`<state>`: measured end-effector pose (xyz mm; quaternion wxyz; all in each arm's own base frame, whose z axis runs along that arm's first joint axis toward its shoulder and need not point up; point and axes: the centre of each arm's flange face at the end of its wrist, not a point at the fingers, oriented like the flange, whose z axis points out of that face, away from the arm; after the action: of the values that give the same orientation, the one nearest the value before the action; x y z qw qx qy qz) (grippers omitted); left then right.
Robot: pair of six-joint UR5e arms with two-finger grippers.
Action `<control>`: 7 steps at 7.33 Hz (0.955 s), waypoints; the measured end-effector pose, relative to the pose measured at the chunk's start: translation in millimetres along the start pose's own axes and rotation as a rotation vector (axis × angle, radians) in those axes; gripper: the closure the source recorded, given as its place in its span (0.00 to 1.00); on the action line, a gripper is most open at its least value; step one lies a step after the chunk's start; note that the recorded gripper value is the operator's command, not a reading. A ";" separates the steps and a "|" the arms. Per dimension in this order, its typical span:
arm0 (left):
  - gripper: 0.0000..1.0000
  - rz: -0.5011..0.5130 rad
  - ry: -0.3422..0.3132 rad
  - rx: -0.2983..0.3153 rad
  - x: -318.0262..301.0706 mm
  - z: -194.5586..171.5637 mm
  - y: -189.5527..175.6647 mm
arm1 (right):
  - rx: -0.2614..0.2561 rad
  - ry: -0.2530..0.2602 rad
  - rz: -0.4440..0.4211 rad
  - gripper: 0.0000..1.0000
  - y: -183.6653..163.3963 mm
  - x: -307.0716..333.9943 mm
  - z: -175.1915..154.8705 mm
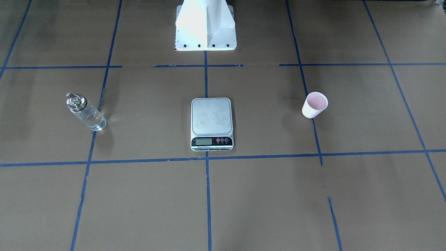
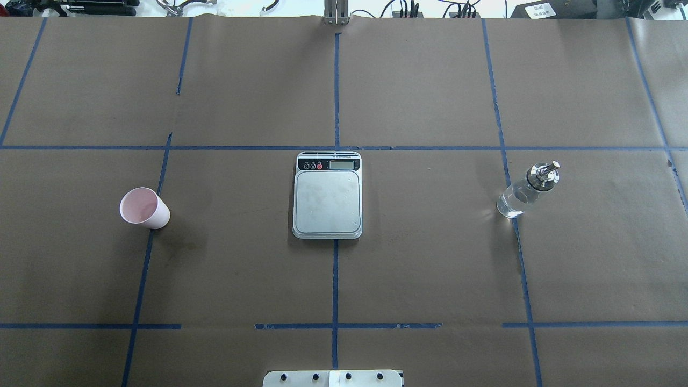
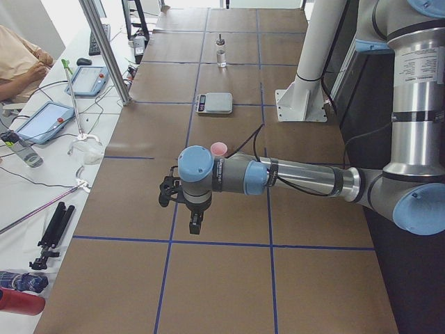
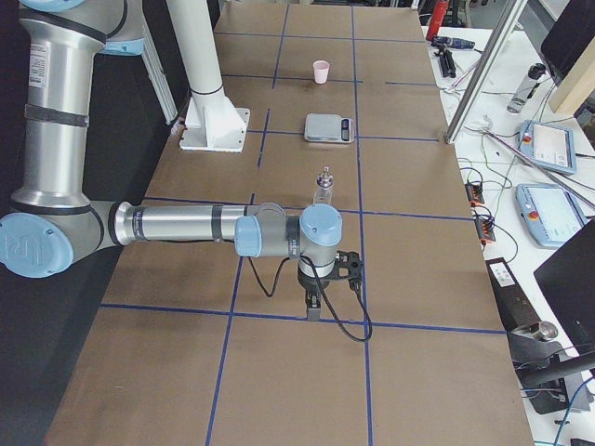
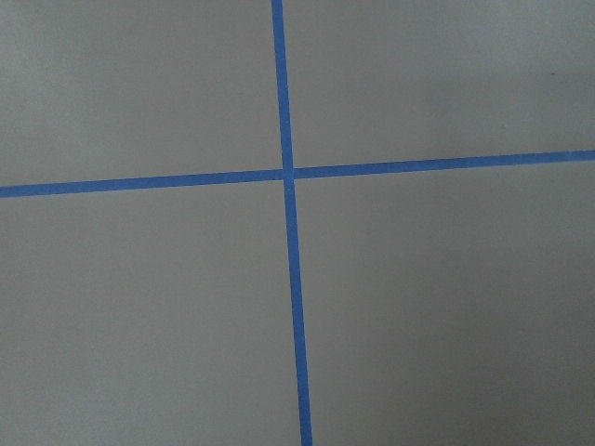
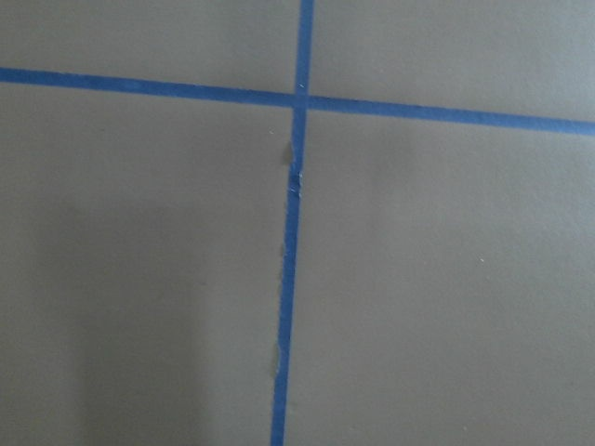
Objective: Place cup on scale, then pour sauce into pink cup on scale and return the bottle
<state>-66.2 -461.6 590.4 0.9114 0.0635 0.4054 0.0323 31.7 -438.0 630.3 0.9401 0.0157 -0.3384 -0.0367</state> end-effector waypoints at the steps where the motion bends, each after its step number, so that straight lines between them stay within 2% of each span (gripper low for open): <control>1: 0.00 0.032 0.006 0.021 7.3 -0.2 -4.0 | 0.047 -0.030 -0.060 0.00 -8.4 -17.0 -5.3; 2: 0.00 0.078 0.018 0.058 16.8 -5.2 -11.5 | 0.102 -0.049 -0.124 0.00 -16.6 -31.2 -10.9; 4: 0.00 0.251 0.037 0.205 39.8 -22.7 -34.2 | 0.192 -0.063 -0.205 0.00 -34.6 -50.4 -25.6; 5: 0.00 0.342 0.041 0.282 45.2 -27.0 -42.8 | 0.213 -0.067 -0.218 0.00 -41.9 -55.9 -31.1; 7: 0.00 0.408 0.048 0.352 43.1 -24.7 -53.2 | 0.232 -0.071 -0.233 0.00 -48.7 -61.8 -37.5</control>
<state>-55.4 -507.2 534.8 0.8511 0.3008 0.4048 0.1459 5.2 -481.4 559.4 0.9089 0.1620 -0.3691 -0.1066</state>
